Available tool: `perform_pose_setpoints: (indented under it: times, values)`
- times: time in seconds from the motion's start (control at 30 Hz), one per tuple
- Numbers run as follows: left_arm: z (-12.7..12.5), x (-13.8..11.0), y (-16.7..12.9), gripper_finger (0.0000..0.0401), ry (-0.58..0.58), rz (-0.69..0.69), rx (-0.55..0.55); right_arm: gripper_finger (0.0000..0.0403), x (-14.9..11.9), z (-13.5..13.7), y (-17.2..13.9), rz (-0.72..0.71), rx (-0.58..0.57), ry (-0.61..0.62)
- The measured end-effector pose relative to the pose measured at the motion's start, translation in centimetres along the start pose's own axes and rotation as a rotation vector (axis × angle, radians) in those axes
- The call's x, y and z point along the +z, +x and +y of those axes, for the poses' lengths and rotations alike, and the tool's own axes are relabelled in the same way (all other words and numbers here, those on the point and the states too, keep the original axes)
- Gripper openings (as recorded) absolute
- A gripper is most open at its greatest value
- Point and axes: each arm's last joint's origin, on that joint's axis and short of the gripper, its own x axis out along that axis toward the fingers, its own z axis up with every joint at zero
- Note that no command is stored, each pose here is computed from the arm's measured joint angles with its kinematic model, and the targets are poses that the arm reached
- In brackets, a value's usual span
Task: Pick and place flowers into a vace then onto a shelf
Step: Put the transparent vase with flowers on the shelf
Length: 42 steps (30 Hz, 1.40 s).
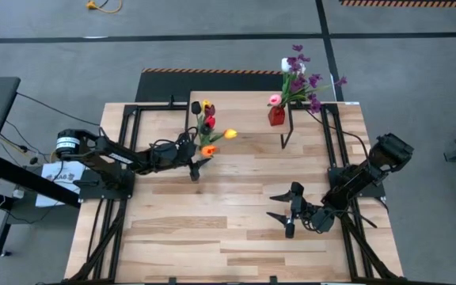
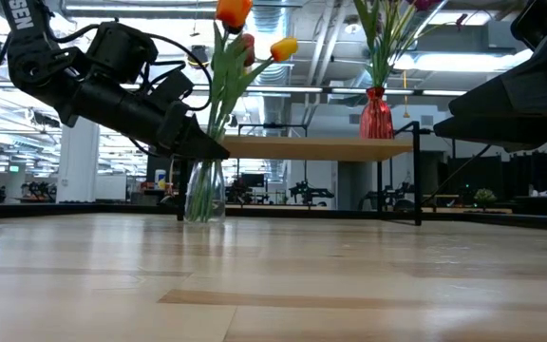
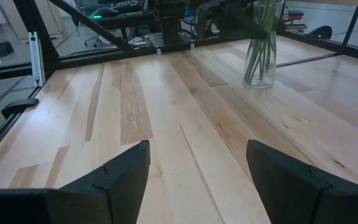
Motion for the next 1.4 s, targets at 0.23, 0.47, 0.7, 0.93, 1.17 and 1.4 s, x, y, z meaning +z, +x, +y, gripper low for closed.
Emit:
perform_pose_setpoints:
  times: [0.23, 0.47, 0.7, 0.93, 1.17, 1.4]
  values:
    - [0.0, 0.0, 0.0, 0.0165, -0.007, 0.000, -0.003, 0.0260, 0.0, 0.0, 0.0, 0.000, 0.000, 0.000]
    - [0.0, 0.0, 0.0, 0.0171, -0.013, -0.004, -0.012, 0.0260, 0.0, 0.0, 0.0, 0.000, 0.000, 0.000]
    - [-0.2, 0.3, 0.0, 0.0165, -0.031, -0.030, -0.063, 0.0260, 0.0, 0.0, 0.0, 0.000, 0.000, 0.000]
    - [-0.3, 0.4, -0.1, 0.0170, -0.053, -0.041, -0.086, 0.0260, 0.0, 0.0, 0.0, 0.000, 0.000, 0.000]
    - [-0.8, 0.5, -0.2, 0.0161, -0.053, -0.053, -0.106, 0.0260, 0.0, 0.0, 0.0, 0.000, 0.000, 0.000]
    - [-1.1, 0.7, -0.2, 0.0165, -0.063, -0.074, -0.120, 0.0260, 0.0, 0.0, 0.0, 0.000, 0.000, 0.001]
